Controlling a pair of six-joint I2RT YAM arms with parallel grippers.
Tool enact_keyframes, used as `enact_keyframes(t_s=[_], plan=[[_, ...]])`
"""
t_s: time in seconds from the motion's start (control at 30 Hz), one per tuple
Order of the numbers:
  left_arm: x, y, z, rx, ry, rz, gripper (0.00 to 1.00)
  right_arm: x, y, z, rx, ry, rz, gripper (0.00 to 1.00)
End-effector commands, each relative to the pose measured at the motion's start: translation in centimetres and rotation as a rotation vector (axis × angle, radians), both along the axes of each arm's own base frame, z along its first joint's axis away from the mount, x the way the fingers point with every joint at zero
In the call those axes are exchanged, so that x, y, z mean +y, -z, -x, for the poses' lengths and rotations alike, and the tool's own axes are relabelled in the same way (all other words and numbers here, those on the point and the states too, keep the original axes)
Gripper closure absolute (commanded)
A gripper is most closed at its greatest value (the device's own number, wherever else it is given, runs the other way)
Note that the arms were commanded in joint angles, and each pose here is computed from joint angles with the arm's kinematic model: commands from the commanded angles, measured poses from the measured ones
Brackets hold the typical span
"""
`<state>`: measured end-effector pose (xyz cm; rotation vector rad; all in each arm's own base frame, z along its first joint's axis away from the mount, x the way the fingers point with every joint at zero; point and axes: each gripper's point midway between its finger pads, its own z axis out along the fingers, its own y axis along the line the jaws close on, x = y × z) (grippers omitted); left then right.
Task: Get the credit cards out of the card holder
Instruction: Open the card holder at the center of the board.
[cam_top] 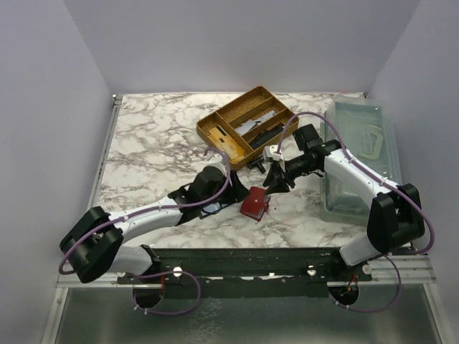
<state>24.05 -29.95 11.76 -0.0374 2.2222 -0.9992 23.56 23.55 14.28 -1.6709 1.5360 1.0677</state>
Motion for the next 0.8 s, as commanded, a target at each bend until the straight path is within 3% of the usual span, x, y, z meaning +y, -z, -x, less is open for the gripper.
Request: enact_keyframes(t_s=[0.0,0.17,0.47,0.63,0.67,0.7,0.77], plan=[[-0.9,3.4,3.7,-0.115,0.222,-0.319,0.42,0.2,-0.9,0.0,0.004,0.009,-0.046,0.61],[-2.0,5.2,4.7,-0.21,0.254,-0.535,0.33,-0.1,-0.9,-0.8,0.02,0.045,-0.046,0.61],[-2.2,6.0,3.8,-0.301,0.148,-0.681,0.29,-1.2,-1.3,-2.1,0.017,0.111,-0.054,0.61],[-3.7,6.3,4.2,-0.332,0.169,-0.715,0.28,-1.3,-1.3,-2.1,0.021,0.115,-0.057,0.6],[-3.8,6.4,4.1,-0.339,0.169,-0.73,0.08,-1.3,-1.3,-2.1,0.024,0.113,-0.057,0.6],[-3.8,6.5,3.9,-0.347,0.163,-0.751,0.02,-1.3,-1.4,-2.0,0.024,0.11,-0.06,0.61],[-3.4,6.7,3.4,-0.355,0.137,-0.794,0.01,-1.2,-1.5,-2.0,0.027,0.106,-0.067,0.6]])
